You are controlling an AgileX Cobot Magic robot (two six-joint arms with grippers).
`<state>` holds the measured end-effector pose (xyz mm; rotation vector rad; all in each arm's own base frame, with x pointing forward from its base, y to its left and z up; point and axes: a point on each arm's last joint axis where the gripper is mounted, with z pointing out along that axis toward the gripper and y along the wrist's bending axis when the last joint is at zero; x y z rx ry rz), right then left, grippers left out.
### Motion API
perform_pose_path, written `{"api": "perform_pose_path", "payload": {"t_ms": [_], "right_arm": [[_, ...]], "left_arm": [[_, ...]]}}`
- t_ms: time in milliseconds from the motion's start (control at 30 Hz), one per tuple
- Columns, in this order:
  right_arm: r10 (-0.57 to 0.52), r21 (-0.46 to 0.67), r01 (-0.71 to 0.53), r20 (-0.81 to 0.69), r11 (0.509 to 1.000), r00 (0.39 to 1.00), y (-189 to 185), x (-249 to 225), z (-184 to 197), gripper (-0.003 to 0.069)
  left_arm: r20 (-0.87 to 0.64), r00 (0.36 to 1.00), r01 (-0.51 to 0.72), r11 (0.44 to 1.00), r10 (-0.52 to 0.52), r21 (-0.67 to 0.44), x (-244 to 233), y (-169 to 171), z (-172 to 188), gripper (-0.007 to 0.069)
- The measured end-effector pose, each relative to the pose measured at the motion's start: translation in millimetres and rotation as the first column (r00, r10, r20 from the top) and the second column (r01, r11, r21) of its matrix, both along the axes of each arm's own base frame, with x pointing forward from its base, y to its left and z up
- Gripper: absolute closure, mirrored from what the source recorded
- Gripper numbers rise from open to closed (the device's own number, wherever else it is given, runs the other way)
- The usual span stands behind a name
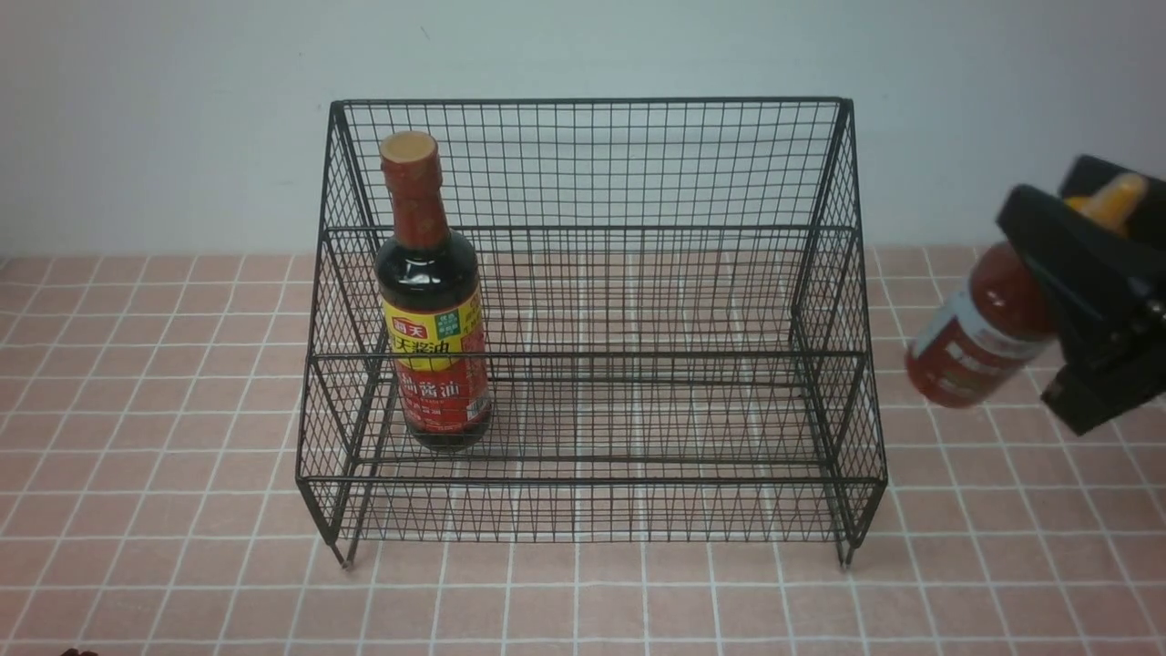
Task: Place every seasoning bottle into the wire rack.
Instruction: Use the right arm to put the condiment bottle back on the shelf
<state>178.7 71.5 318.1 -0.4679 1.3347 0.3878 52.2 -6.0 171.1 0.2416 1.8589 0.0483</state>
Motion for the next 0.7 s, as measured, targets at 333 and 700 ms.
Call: {"api": "perform_pose_path", "payload": {"t_ms": [333, 700], "right_arm": [[0.200, -0.060, -0.210, -0.138, 0.976, 0.970, 44.4, 32.2, -24.3, 0.0392], [0.212, -0.074, -0.235, -0.235, 0.969, 0.949, 57.9, 63.6, -67.6, 0.0392]], "left_arm": [[0.000, 1.000, 0.000, 1.000, 0.000, 0.000, 0.0, 0.0, 0.0, 0.0632], [0.000, 1.000, 0.000, 1.000, 0.000, 0.000, 0.0, 0.0, 0.0, 0.0632]]}}
